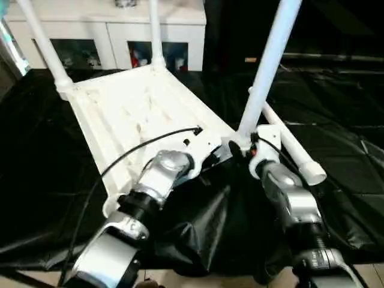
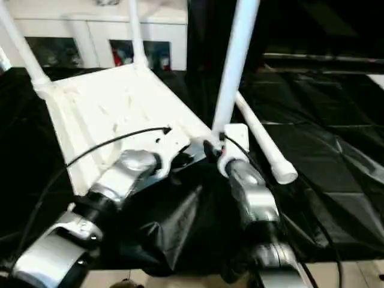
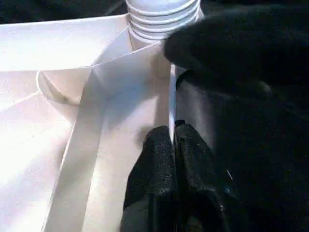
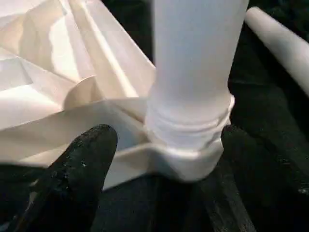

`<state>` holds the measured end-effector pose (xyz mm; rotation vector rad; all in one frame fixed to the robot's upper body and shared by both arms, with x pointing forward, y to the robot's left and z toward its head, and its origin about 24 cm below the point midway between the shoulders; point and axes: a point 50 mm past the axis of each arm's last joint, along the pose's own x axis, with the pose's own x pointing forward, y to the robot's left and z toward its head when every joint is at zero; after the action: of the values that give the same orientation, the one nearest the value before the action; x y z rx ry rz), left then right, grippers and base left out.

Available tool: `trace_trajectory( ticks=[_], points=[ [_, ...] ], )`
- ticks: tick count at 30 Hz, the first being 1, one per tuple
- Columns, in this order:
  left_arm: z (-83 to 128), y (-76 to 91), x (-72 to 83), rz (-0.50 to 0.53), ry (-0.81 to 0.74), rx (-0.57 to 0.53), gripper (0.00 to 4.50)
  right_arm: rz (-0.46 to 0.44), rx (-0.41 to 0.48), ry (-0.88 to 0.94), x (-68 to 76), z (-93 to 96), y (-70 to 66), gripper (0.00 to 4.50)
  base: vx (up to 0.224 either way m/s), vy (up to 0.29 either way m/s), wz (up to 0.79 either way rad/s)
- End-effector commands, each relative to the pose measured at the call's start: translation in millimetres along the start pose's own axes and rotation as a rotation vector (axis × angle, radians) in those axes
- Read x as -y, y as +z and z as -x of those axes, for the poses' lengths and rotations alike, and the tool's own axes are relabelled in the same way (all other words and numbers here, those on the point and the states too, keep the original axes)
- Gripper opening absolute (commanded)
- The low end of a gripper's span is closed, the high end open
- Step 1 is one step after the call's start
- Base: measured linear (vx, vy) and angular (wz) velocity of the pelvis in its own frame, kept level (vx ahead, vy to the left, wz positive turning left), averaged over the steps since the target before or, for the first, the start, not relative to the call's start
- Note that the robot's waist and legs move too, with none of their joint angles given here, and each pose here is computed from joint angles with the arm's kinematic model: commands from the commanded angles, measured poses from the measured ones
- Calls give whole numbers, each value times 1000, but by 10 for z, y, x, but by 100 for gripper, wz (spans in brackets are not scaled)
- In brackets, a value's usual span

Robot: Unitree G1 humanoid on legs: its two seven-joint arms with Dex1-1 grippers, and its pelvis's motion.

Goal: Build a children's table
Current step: Rotate leg to tighten

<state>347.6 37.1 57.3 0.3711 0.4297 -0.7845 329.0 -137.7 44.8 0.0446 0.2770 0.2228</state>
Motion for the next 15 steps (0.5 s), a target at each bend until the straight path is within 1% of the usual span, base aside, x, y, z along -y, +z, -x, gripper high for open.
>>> trace_trajectory(
  ticks=[1,3,5,7,9,13,14,15],
  points=[
    [18,-116,-114,56,108,-62,0,6,1,-17,68,46,15,384,0,0,0],
    [6,-132,-138,95,171,-74,0,1,-4,-32,111,89,-9,384,0,0,0],
    [5,-127,-152,114,194,-66,0,0,-7,-35,119,101,-17,384,0,0,0],
    [18,-107,-217,150,251,-43,0,0,-14,-34,107,102,-28,384,0,0,0],
    [30,-102,-261,152,275,-32,0,2,-16,-25,81,93,-23,384,0,0,0],
    [44,-41,-332,141,301,40,0,6,-10,0,24,76,6,384,0,0,0],
    [51,-25,-355,135,311,55,28,8,-8,5,13,75,11,391,0,0,0],
    [55,-12,-366,129,314,65,45,8,-8,6,10,76,13,391,0,0,0]
  ],
)
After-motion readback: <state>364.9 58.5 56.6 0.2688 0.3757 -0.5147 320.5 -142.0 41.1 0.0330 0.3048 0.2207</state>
